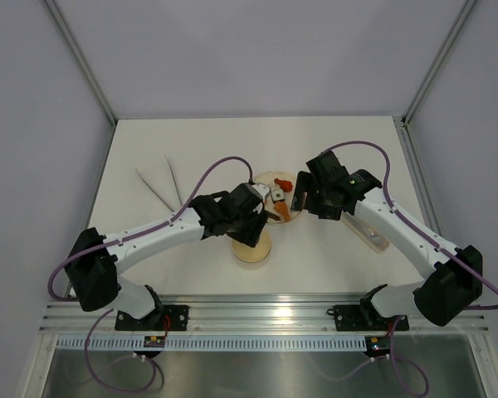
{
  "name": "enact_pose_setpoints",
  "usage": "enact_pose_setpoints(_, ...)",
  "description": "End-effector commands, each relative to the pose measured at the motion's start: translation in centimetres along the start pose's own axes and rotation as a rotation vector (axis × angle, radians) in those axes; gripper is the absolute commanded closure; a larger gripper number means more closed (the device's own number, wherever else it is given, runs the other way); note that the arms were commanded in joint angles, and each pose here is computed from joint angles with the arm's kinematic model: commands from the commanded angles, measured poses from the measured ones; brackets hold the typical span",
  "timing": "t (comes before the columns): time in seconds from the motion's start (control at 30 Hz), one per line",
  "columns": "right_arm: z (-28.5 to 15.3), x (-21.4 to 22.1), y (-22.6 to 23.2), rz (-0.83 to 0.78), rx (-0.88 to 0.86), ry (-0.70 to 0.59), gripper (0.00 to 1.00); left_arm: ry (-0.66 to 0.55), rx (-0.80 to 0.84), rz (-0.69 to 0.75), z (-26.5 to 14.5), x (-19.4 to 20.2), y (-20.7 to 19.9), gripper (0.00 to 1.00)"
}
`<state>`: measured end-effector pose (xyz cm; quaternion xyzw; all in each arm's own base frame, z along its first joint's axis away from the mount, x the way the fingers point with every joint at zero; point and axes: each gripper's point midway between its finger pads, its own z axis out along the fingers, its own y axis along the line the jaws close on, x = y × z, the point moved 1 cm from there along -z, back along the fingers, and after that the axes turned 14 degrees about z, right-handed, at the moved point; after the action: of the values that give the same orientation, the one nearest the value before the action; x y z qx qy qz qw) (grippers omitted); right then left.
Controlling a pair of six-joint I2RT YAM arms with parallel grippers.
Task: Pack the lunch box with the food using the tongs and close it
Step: Close the box lid on the packing box.
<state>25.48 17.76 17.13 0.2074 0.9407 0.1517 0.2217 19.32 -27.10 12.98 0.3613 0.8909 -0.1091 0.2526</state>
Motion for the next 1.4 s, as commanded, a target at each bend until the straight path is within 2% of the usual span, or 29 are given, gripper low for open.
enact_pose_setpoints(0.0, -1.2, -1.0, 0.7, 0.003, -0.025, -0.051, 0.10, -0.020, 0.005, -0.019, 1.2, -0.5, -0.4, 0.40)
enact_pose_setpoints(0.23, -1.0, -0.8, 0.9, 0.007, -0.027, -0.039, 0.10, 0.073, 0.024, -0.063, 4.7, 2.9, -1.0, 0.42)
enact_pose_setpoints(0.33, -1.1, -0.8, 0.9, 0.006, -0.028, -0.040, 0.10, 0.065, 0.053, -0.079, 5.0, 3.0, -1.5, 0.43)
enact_pose_setpoints(0.57, -1.0, -0.8, 1.1, 0.009, -0.033, -0.038, 0.10, 0.006, 0.032, -0.062, 2.8, 1.2, -1.1, 0.44)
enact_pose_setpoints(0.73, -1.1, -0.9, 1.1, 0.011, -0.037, -0.044, 0.10, -0.104, -0.007, -0.034, -1.0, -1.8, -0.8, 0.45)
enact_pose_setpoints(0.9, -1.1, -1.0, 1.1, 0.014, -0.041, -0.048, 0.10, -0.155, -0.014, -0.019, -3.3, -2.8, -1.2, 0.45)
enact_pose_setpoints(1.13, -0.7, -0.6, 0.9, 0.018, -0.035, -0.036, 0.10, -0.084, 0.006, -0.028, 0.6, -0.6, -2.0, 0.44)
enact_pose_setpoints(1.27, -0.8, -0.6, 0.7, 0.019, -0.032, -0.043, 0.10, 0.021, -0.001, -0.031, 4.1, 2.5, -2.4, 0.46)
enact_pose_setpoints(1.37, -1.1, -0.8, 0.6, 0.018, -0.031, -0.052, 0.10, 0.062, -0.012, -0.017, 4.4, 3.4, -2.6, 0.47)
